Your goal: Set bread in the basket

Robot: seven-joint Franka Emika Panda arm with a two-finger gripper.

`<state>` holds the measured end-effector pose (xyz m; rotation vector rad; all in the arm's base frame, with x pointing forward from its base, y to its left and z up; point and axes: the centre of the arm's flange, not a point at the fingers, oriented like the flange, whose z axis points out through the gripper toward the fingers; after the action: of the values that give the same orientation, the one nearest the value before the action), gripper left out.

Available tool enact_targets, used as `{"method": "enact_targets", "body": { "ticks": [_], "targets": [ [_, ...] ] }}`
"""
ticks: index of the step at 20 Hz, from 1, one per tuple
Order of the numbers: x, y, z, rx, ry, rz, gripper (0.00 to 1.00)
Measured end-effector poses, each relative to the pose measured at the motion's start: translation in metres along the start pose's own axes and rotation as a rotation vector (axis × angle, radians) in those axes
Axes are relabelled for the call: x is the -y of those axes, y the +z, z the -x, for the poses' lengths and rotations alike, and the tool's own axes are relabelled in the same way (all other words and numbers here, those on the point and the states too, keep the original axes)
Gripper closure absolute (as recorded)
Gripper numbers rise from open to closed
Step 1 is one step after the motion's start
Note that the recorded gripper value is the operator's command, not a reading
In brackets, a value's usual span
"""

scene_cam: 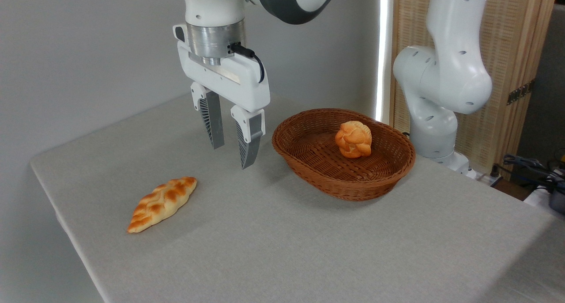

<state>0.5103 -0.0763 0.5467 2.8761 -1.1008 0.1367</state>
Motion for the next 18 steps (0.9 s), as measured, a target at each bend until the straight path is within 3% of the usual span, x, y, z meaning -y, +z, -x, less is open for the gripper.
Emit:
{"method": "enact_targets", "body": {
  "ticks": [18],
  "targets": [
    [-0.0032, -0.0004, -0.0022, 0.000, 0.007, 0.000, 0.00]
  ]
}}
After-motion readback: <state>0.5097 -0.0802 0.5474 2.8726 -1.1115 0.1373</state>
